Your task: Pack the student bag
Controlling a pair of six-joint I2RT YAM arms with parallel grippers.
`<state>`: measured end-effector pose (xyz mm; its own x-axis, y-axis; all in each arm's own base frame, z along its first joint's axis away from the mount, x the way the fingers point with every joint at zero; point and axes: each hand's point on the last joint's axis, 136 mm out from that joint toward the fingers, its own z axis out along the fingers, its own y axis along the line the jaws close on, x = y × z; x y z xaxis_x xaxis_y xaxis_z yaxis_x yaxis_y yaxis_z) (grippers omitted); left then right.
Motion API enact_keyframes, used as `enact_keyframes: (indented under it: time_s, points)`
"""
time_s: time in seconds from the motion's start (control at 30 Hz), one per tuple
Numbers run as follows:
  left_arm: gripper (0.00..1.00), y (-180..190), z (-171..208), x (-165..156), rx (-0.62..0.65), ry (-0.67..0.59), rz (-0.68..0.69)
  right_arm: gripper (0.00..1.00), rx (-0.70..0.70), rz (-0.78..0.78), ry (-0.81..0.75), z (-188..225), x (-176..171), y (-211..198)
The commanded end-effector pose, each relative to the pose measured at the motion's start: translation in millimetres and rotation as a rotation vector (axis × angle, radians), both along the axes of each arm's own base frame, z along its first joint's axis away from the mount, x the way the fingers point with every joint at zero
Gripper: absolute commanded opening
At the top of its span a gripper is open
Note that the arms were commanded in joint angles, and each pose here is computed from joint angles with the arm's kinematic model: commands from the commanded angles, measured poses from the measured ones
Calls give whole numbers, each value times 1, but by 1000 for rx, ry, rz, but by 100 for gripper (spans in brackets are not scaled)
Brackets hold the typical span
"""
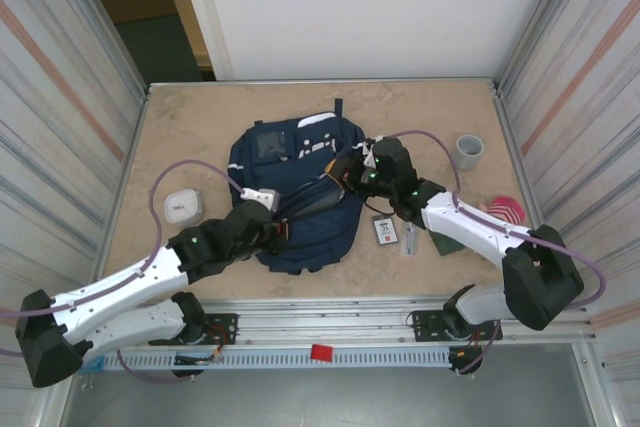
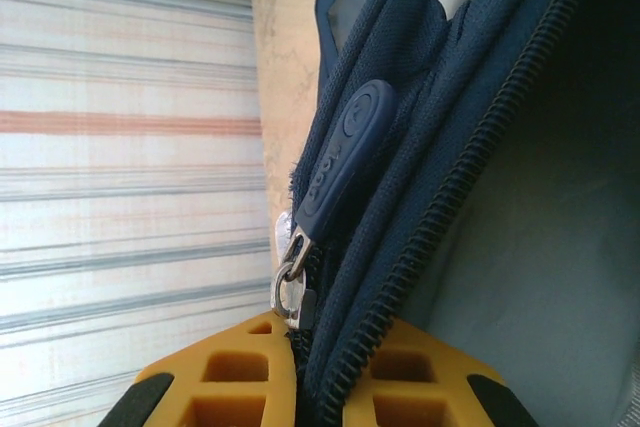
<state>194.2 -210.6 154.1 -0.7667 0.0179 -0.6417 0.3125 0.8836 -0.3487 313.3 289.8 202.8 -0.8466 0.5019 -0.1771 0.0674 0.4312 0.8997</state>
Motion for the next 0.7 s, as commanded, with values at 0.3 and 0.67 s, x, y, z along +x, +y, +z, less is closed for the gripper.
enact_keyframes:
  time_s: [0.3,0.67]
  points:
    - [0,-60,52,21,-274,-102,-194,56,42,-42,-60,2,-34,26]
    - [0,-26,30,26,-145,-75,-81,8,-23,6,-96,9,-21,22]
